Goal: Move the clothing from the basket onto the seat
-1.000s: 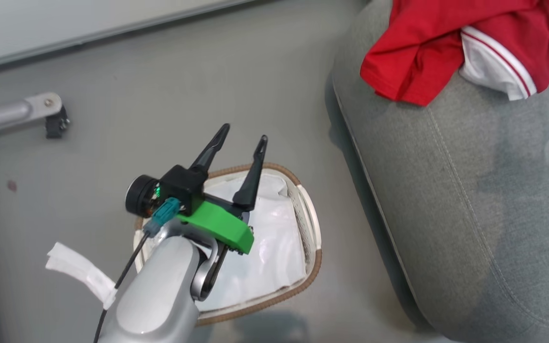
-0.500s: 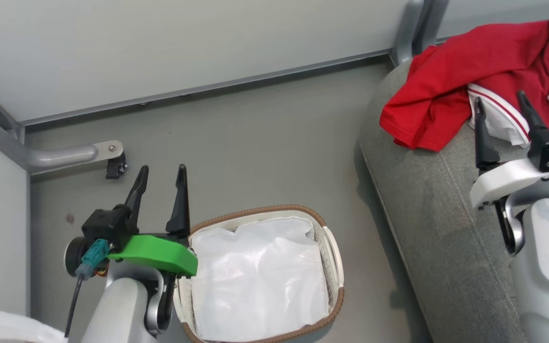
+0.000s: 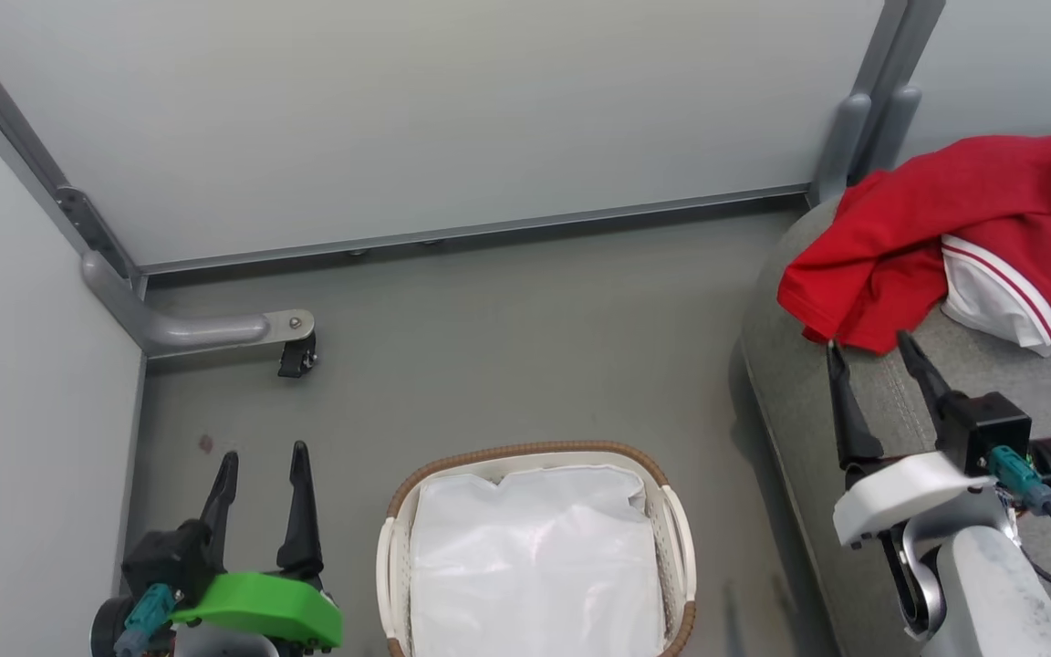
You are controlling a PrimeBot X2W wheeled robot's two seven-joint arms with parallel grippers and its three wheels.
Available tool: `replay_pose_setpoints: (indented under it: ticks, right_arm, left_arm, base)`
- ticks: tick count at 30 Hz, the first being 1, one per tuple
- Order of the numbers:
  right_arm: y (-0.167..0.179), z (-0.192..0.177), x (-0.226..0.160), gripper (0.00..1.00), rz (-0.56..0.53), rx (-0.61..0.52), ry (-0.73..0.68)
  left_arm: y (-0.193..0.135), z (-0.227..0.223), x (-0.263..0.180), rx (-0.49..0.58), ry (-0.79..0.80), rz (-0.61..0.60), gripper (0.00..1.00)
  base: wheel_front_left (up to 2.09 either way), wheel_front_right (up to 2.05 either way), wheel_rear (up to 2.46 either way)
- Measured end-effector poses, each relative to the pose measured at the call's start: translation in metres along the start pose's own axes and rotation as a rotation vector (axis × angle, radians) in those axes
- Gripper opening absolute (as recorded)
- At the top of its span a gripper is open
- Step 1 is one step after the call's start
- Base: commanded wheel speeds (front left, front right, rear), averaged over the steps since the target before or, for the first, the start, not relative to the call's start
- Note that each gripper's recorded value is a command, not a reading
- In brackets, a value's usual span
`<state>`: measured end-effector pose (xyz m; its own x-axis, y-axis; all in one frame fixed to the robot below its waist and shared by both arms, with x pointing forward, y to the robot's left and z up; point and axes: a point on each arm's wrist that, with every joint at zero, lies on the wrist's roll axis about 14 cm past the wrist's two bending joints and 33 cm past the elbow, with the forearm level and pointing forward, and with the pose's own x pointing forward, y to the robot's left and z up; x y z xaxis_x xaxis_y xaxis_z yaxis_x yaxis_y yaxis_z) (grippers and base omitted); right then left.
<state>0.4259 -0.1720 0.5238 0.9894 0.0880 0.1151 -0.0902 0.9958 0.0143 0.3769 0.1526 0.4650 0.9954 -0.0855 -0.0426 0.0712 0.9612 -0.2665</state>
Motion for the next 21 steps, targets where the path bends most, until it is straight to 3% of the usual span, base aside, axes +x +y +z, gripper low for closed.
replay_pose_setpoints:
  ticks: [10, 21]
  right_arm:
    - [0.012, -0.013, -0.031, 1.0, 0.016, 0.071, 0.035]
    - [0.016, -0.014, -0.034, 1.0, 0.028, 0.072, 0.042]
  left_arm:
    - [0.007, 0.002, -0.024, -0.03, -0.015, 0.031, 1.0]
    - [0.002, 0.0, -0.024, -0.038, -0.008, 0.02, 1.0]
  base:
    - [0.0, 0.0, 0.0]
    - [0.0, 0.0, 0.0]
